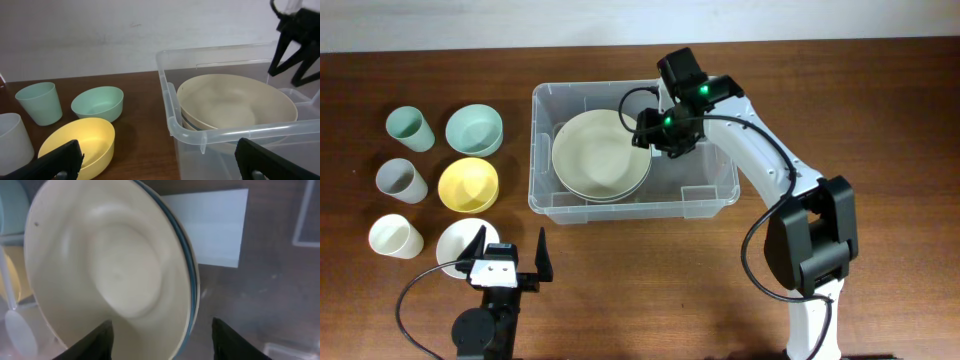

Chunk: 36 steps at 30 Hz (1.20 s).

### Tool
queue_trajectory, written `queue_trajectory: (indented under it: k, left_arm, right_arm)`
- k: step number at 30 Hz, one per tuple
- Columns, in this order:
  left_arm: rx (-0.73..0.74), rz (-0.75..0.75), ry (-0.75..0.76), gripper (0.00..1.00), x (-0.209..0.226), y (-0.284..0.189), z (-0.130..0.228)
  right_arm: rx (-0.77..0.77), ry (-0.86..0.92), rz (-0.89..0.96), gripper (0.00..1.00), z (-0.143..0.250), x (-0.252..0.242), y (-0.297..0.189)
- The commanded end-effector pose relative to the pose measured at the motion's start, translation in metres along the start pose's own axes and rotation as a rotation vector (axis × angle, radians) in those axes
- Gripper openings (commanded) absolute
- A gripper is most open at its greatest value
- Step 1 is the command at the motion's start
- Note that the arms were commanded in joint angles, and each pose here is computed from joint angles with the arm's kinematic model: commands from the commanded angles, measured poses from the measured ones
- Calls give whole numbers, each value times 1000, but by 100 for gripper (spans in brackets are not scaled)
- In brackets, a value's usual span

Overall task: Pack container
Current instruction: 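Withdraw the right gripper up and to the right side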

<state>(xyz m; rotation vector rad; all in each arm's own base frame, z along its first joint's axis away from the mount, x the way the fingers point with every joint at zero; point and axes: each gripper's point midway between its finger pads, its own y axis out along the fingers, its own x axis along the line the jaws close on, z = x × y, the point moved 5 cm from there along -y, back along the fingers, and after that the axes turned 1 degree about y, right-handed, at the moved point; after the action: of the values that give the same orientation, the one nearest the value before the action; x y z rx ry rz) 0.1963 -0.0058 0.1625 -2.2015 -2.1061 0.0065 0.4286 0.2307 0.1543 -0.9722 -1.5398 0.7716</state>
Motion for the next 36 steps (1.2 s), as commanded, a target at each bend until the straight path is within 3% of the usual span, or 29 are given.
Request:
queue_trajectory:
  k: [1, 5, 10, 15, 26, 36]
  left_arm:
    - [6, -9, -6, 99, 1, 0, 2]
    - [6, -9, -6, 99, 1, 0, 2]
    - [6, -9, -6, 99, 1, 0, 2]
    - [6, -9, -6, 99, 1, 0, 2]
    - [6, -9, -6, 99, 1, 0, 2]
    - [6, -9, -6, 99, 1, 0, 2]
  right_arm:
    - [-135, -124, 4, 65, -28, 22, -54]
    - [-320, -104, 121, 98, -51, 22, -146]
    - [-511, 106, 302, 99, -56, -35, -255]
    - [-532, 339, 401, 99, -38, -120, -314]
    - [-422, 748, 465, 99, 12, -277, -351]
    - [-267, 874, 474, 99, 37, -316, -324]
